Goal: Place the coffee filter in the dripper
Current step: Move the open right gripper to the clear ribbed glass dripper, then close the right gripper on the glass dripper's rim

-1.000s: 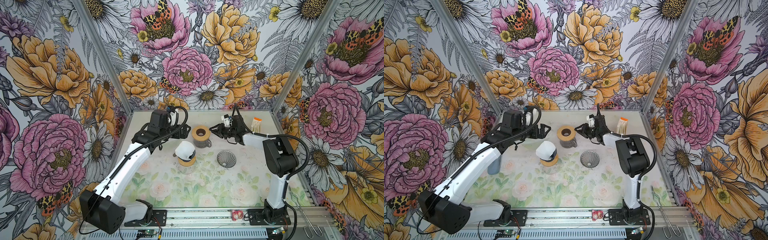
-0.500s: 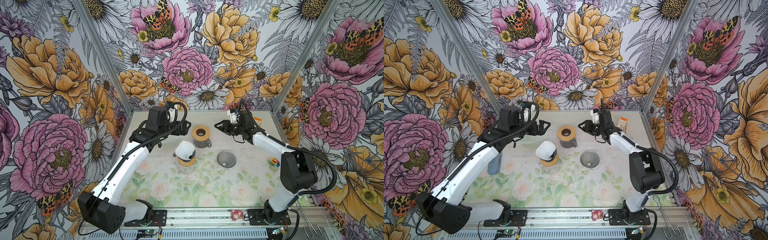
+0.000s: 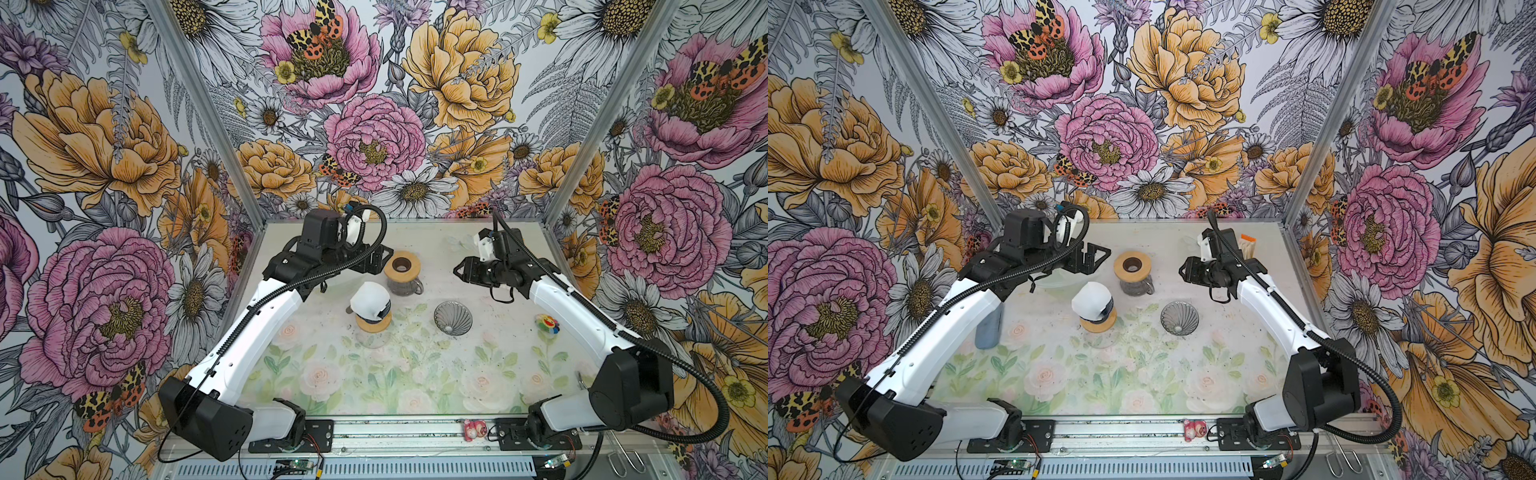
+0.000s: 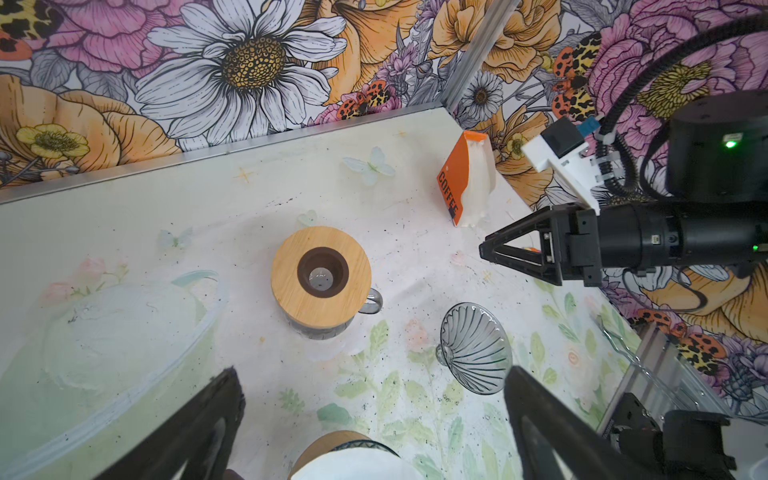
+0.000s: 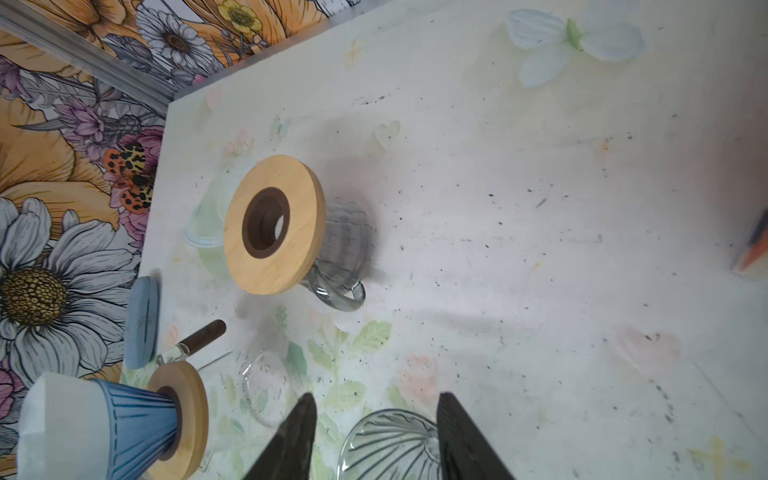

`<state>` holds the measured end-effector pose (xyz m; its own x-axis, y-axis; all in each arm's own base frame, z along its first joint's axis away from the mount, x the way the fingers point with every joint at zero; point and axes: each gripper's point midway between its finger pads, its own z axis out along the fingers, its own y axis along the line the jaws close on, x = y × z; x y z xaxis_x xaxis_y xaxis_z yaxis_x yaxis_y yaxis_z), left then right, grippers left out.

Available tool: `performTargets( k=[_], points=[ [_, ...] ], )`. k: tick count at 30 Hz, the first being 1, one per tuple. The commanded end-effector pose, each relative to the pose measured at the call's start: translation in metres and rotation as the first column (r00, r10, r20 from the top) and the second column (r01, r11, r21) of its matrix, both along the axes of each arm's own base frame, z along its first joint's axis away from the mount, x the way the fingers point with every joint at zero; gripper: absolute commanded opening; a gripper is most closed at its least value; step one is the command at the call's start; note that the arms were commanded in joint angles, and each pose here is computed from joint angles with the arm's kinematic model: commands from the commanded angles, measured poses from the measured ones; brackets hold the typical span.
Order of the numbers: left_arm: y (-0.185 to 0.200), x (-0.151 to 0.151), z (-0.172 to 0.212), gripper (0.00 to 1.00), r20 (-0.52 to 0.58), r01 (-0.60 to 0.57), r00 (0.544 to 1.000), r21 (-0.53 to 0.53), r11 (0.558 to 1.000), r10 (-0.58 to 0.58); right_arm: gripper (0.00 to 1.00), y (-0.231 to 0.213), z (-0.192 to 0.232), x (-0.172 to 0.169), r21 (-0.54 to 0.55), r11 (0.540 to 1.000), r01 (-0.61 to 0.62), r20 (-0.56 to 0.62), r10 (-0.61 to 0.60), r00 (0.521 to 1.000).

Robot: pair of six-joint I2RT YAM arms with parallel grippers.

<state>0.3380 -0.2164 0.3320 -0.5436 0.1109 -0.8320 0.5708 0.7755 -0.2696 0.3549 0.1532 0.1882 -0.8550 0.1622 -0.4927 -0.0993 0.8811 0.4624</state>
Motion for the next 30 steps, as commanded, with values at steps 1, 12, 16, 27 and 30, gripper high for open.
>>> performTargets(
  k=[1, 12, 16, 27, 30],
  points=[
    [-0.015, -0.007, 0.009, 0.99, 0.038, 0.083, 0.996, 0.024, 0.996, -0.084, 0.5, -0.021, -0.016, -0.026, -0.098, 0.995, 0.013, -0.07, -0.02, 0.997],
    [-0.038, -0.01, -0.01, 0.99, -0.001, 0.146, 0.989, 0.051, 0.988, -0.146, 0.5, -0.027, -0.059, -0.069, -0.103, 0.995, 0.005, -0.234, -0.029, 0.972],
    [-0.043, -0.009, -0.019, 0.99, -0.022, 0.157, 0.987, 0.059, 0.986, -0.156, 0.5, -0.025, -0.069, -0.074, -0.108, 0.994, -0.006, -0.265, -0.023, 0.964],
    [-0.051, -0.011, -0.036, 0.99, -0.066, 0.187, 0.981, 0.071, 0.98, -0.183, 0.47, -0.014, -0.093, -0.074, -0.13, 0.99, -0.055, -0.341, 0.007, 0.94],
    [-0.053, -0.012, -0.042, 0.99, -0.079, 0.192, 0.979, 0.085, 0.978, -0.186, 0.44, -0.012, -0.097, -0.072, -0.138, 0.989, -0.059, -0.348, 0.007, 0.938]
  ],
)
